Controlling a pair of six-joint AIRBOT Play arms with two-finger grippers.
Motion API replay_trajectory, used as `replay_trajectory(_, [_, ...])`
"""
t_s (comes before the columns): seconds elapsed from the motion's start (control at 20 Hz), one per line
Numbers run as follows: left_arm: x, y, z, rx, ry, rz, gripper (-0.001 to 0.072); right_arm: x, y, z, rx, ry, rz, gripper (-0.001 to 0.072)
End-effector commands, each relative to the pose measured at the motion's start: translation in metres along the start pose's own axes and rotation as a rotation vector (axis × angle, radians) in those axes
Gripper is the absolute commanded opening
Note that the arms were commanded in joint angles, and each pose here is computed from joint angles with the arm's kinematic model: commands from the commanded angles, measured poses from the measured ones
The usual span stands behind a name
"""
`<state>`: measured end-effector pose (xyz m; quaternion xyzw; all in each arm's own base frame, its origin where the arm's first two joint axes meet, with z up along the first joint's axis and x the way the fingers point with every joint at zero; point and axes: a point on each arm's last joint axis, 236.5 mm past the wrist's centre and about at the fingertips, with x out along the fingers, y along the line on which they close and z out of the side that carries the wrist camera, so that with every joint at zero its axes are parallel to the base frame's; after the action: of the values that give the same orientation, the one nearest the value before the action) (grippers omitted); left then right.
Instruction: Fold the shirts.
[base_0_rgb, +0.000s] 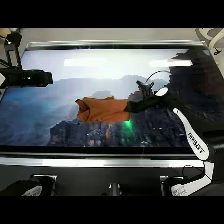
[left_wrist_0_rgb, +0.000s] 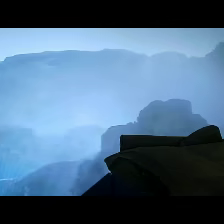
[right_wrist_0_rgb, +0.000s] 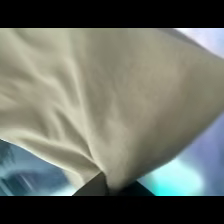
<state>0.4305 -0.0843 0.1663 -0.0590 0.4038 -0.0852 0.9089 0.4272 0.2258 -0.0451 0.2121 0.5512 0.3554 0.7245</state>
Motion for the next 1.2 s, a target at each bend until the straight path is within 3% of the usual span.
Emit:
replay_trajectory(0.0, [0.0,-0.001,0.0,-0.001,0.0,-0.003,0.0023,-0.072,0.043,0.064,-0.112,-0.168,0.215,0.0019])
replay_trajectory(0.15, [0.0,-0.001,0.0,-0.001,0.001,-0.003,0.0023,-0.177,0.032,0.104,-0.19,-0.301,0.217,0.002])
replay_trajectory(0.4, [0.0,-0.001,-0.001,-0.002,0.004,-0.003,0.0023,-0.332,-0.068,0.094,-0.038,-0.507,0.059,0.002])
replay_trajectory(0.65, [0.0,-0.005,-0.002,-0.013,0.006,-0.022,0.0023,-0.423,-0.185,-0.007,0.192,-0.502,-0.227,0.0021])
replay_trajectory(0.8, [0.0,-0.011,-0.003,-0.005,0.008,-0.031,0.0023,-0.448,-0.237,-0.103,0.408,-0.332,-0.414,0.002])
replay_trajectory(0.95, [0.001,-0.019,-0.004,0.011,0.012,-0.044,0.0023,-0.466,-0.263,-0.192,0.603,-0.086,-0.614,0.0021])
replay_trajectory(1.15, [0.001,-0.034,-0.008,0.037,0.018,-0.066,0.0023,-0.468,-0.269,-0.233,0.749,-0.039,-0.746,0.0021])
